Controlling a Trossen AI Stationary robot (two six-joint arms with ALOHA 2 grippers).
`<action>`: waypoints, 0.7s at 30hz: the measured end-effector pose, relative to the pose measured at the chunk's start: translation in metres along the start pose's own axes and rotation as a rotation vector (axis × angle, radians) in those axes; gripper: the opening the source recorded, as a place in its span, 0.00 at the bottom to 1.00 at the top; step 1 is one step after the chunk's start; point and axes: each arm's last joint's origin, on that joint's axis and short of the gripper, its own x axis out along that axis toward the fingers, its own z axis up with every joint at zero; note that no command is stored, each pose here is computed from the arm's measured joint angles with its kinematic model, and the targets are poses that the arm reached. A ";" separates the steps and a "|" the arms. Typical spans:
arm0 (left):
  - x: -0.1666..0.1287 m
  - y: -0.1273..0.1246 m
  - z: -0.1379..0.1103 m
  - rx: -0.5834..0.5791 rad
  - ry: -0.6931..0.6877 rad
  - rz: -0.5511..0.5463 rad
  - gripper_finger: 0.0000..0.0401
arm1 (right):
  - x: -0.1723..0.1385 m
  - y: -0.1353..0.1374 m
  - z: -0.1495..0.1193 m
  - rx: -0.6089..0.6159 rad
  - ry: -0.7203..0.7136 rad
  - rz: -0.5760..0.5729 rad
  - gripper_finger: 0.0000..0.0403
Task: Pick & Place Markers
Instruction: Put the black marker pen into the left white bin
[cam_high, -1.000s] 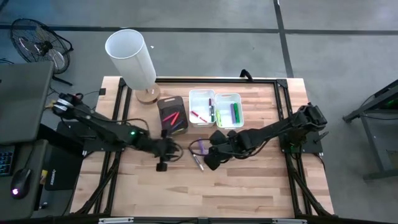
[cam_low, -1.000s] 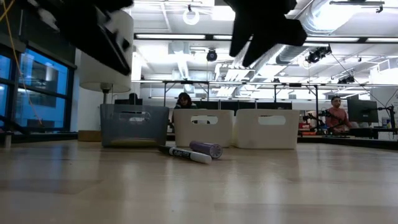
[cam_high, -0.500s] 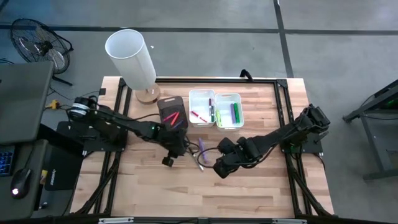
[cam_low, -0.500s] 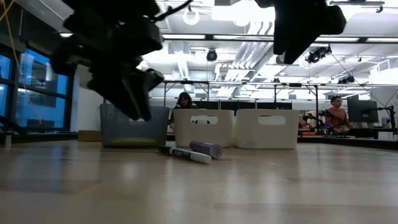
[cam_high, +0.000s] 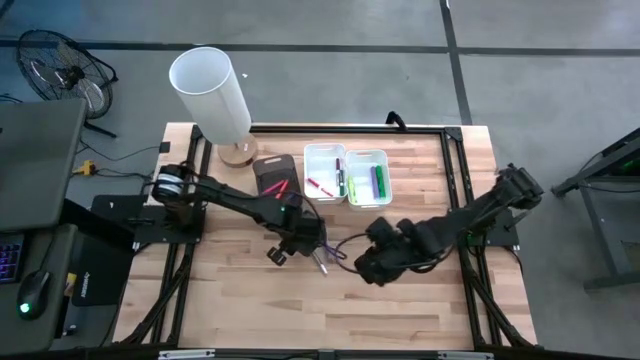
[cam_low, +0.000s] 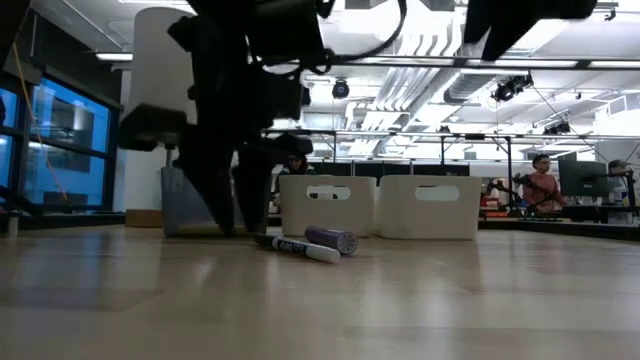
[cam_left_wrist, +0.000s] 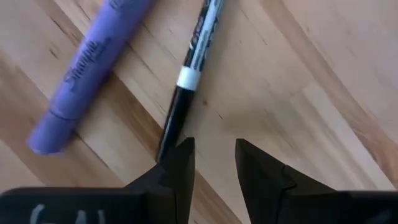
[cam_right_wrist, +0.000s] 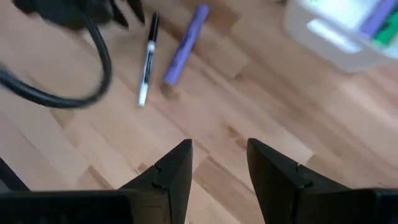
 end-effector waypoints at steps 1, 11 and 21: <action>0.003 0.001 0.001 0.000 0.007 -0.002 0.28 | -0.007 -0.003 -0.001 0.010 -0.022 0.002 0.35; 0.002 0.006 0.007 0.014 0.005 0.049 0.28 | -0.041 -0.022 -0.018 0.023 -0.055 0.002 0.35; 0.008 0.011 0.010 0.154 0.001 0.057 0.28 | -0.043 -0.025 -0.021 0.007 -0.057 -0.026 0.35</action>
